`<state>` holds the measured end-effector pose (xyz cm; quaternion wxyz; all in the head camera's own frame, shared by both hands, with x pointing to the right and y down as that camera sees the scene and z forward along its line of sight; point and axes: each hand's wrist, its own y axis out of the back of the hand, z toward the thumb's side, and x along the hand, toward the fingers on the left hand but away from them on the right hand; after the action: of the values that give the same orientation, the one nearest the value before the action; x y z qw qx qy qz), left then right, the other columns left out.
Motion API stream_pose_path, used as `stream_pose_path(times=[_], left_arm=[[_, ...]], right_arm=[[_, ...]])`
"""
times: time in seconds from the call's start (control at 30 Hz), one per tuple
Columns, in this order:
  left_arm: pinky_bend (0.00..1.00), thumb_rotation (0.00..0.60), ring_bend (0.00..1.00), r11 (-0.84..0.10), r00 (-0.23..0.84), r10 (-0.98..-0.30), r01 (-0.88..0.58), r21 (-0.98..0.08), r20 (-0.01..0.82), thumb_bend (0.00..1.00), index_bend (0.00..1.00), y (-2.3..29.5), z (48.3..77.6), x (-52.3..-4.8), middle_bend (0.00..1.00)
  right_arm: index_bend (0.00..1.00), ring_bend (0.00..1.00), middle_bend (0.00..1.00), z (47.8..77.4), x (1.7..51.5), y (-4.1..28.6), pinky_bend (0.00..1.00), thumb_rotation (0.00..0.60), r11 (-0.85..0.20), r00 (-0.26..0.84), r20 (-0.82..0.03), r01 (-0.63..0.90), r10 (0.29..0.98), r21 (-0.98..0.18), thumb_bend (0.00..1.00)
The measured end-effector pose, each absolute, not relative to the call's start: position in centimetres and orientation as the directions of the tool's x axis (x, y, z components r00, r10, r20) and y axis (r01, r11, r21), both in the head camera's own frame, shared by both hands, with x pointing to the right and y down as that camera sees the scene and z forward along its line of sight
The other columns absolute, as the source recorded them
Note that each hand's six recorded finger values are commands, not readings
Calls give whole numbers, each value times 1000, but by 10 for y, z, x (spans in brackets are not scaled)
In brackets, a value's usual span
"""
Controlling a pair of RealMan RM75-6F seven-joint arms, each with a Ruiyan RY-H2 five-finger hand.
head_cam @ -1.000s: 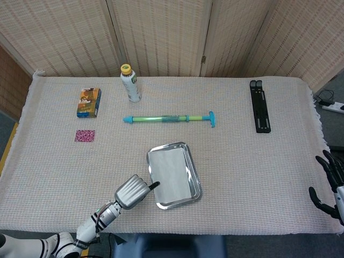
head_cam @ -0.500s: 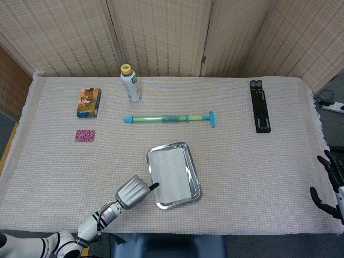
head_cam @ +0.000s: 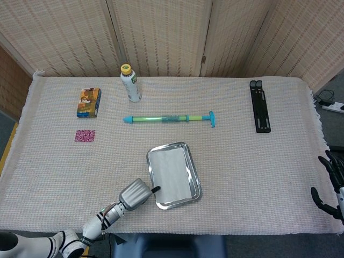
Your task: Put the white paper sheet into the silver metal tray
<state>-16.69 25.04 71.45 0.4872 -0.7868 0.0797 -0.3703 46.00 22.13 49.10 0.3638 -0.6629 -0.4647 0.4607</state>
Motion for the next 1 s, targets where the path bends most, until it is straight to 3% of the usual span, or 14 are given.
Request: stream_pose_path(times=[0.57, 0.8, 1.0], left_arm=[[1000, 600, 1000, -516, 738, -458, 234, -824, 496, 1000, 344, 255, 725, -156, 1000], [1000, 600, 1000, -504, 742, -471, 217, -836, 477, 996, 285, 250, 725, -153, 1000], [1000, 600, 1000, -488, 758, -496, 161, -858, 424, 869, 223, 243, 714, -151, 1000]], right_arm=[[0, 0, 0, 488, 461, 222, 0, 600, -295, 144, -264, 288, 954, -911, 506], [0, 0, 0, 488, 460, 222, 0, 600, -298, 150, -265, 289, 953, -910, 506], [0, 0, 0, 487, 461, 221, 0, 600, -293, 146, -261, 289, 954, -911, 506]])
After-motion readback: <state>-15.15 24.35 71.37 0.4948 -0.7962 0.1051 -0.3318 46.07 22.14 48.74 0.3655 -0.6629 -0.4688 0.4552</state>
